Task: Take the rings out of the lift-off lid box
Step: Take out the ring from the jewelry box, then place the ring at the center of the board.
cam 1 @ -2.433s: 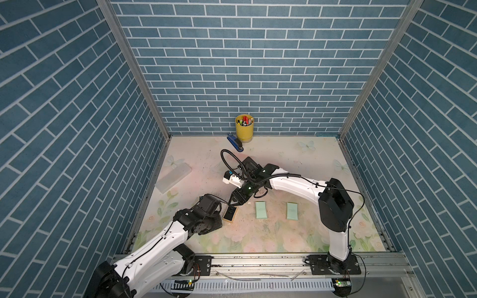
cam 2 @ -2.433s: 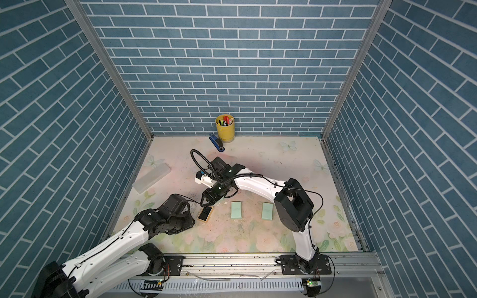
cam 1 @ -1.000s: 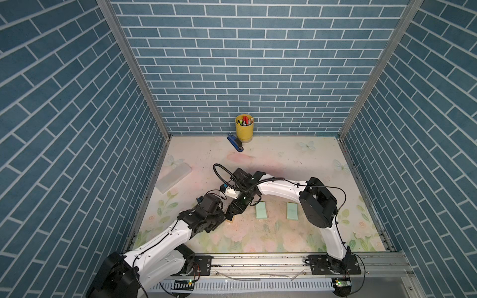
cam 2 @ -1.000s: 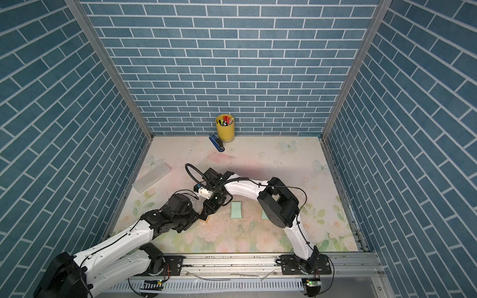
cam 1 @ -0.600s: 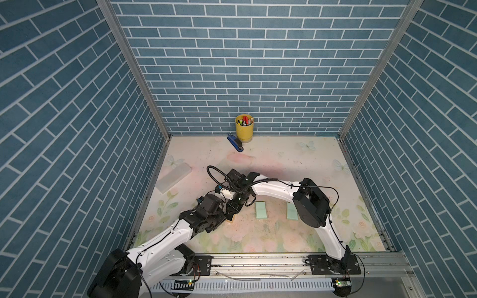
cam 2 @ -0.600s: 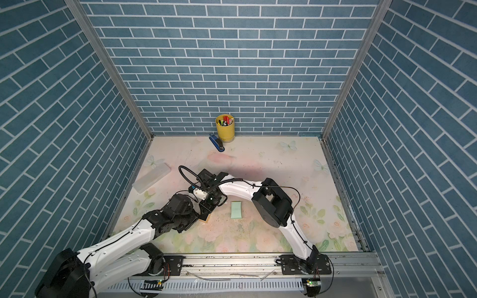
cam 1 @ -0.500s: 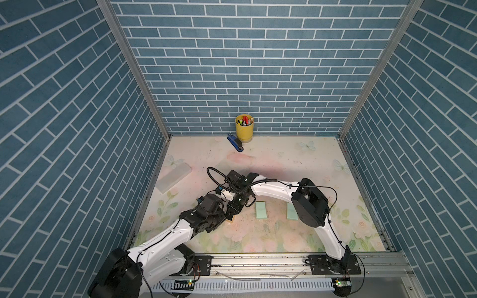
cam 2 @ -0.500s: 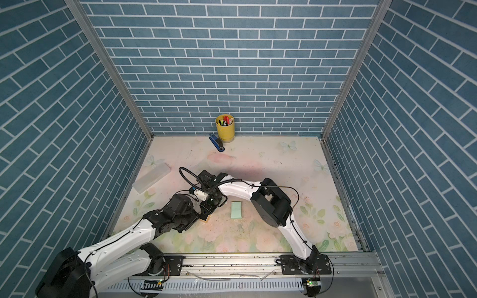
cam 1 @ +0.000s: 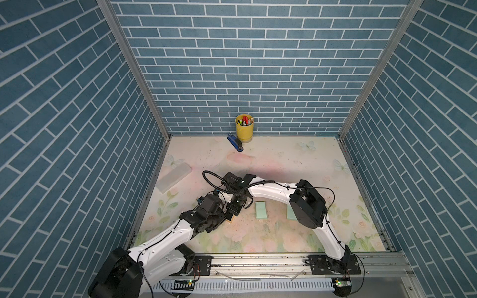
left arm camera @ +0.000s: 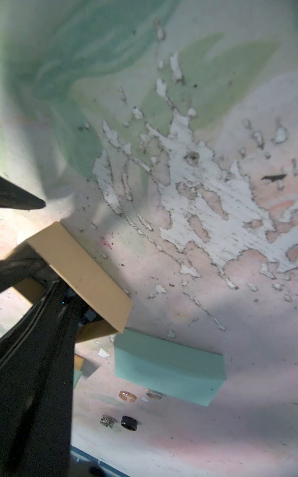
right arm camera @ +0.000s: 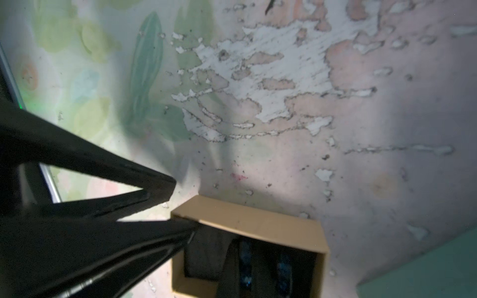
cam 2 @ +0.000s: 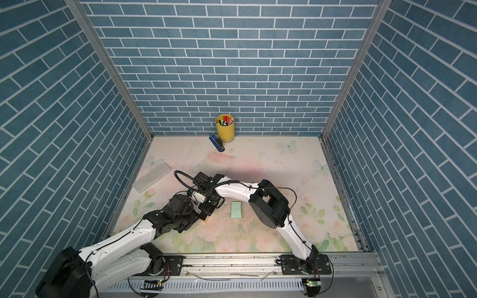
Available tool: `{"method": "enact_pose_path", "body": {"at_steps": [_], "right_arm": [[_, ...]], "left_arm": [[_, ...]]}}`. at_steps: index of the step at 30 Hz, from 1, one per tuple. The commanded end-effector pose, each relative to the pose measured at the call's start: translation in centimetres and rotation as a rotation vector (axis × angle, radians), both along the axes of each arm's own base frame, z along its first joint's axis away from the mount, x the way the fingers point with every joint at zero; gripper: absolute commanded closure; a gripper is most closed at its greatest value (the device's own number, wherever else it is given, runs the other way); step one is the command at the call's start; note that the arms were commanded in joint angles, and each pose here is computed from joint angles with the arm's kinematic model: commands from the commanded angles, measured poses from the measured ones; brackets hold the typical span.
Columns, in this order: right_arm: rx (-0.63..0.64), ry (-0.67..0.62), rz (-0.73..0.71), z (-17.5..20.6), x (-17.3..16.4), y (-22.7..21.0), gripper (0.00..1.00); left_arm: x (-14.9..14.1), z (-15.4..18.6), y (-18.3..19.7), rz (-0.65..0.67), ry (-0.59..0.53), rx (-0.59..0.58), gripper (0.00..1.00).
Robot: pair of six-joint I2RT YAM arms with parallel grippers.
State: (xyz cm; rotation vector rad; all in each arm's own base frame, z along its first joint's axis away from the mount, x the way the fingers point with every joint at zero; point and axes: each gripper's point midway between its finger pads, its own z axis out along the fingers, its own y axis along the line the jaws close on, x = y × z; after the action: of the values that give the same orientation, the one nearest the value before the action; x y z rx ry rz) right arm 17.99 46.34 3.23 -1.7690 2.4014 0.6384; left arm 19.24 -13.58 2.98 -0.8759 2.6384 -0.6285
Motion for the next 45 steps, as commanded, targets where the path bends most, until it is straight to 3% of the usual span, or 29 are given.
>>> {"method": "enact_pose_path", "body": {"at_steps": [1,10,18,26,36,45], "right_arm": [[-0.033,-0.031,0.028,-0.4,0.1,-0.3,1.0],[0.074,0.057,-0.024,2.0,-0.1,0.4,1.0],[0.276,0.23,-0.08,6.6,0.4,1.4,1.0],[0.322,0.276,-0.097,7.7,1.1,1.7,1.0],[0.303,0.355,-0.191,4.9,5.8,2.9,1.0],[0.281,0.368,-0.209,2.2,7.9,4.1,1.0]], "left_arm": [[0.0,-0.8,0.9,0.015,0.004,0.046,0.69],[-0.3,-0.8,1.7,0.034,0.007,0.078,0.76],[-0.8,-0.8,2.8,0.079,0.002,0.094,0.78],[-0.6,-0.6,2.8,0.086,-0.005,0.094,0.78],[-0.3,-0.2,2.7,0.089,-0.014,0.09,0.77],[-0.5,-0.1,2.8,0.088,-0.017,0.086,0.77]]}}
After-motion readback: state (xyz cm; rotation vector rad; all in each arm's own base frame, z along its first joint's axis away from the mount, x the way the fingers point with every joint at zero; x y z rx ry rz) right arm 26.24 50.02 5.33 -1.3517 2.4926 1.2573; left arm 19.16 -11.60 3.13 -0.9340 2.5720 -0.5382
